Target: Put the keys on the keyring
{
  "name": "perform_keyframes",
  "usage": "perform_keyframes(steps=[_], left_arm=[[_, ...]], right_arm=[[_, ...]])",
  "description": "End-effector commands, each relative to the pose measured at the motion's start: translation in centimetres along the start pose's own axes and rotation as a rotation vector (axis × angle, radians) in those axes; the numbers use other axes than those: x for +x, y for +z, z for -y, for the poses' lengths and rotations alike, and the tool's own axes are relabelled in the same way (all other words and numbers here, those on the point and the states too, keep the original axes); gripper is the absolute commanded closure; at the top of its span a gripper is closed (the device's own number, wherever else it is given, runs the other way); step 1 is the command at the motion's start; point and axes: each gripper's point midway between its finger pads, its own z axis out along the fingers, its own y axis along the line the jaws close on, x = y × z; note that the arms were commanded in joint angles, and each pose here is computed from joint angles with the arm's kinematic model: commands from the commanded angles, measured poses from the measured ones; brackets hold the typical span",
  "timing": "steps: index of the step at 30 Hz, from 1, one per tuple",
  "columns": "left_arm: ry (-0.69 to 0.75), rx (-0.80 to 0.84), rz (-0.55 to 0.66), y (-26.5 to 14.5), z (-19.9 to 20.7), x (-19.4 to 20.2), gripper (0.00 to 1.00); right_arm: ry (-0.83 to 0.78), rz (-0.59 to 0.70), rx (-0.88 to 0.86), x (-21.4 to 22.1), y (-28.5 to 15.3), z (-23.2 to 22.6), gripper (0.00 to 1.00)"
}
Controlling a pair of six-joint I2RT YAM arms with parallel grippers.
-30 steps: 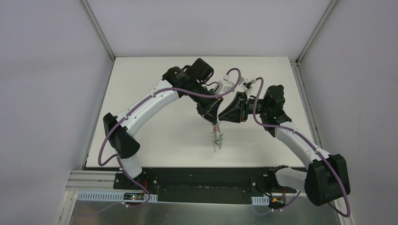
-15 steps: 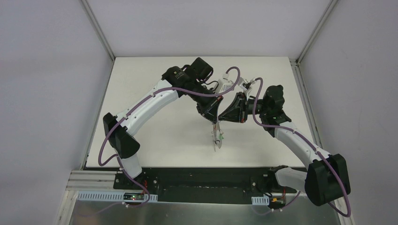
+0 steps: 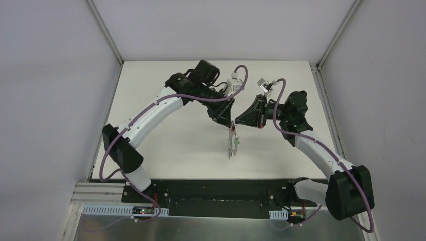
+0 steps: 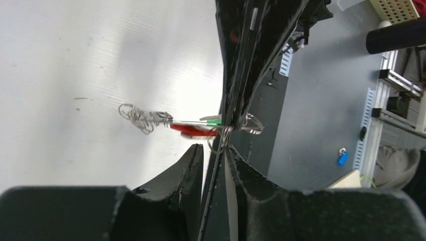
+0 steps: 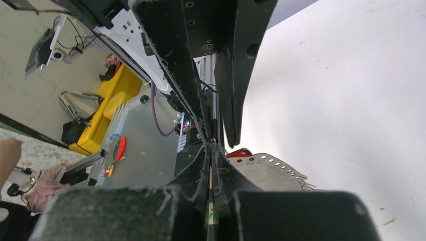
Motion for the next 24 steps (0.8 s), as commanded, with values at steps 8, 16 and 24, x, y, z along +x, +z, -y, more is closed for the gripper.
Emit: perform_keyframes(steps=[8,16,24], left_arm=[[0.309,-0.121,0.248,-3.4,-0.3,-3.6,0.61],[0.499,-0.165,0.218,-2.4,-0.6,-2.8,0.56],[0.523,-0.156,0.195,-1.3,-0.7,-2.5,0.58]], right_arm=[[-0.039,0.111,0.021,-4.1,-0.5,-0.7,1.00],[-0.020,0.123,0.032,-4.2,-0.7,-0.3,1.00],[-0.009,0.124,0.041,-4.0,-0.8,0.1,1.00]])
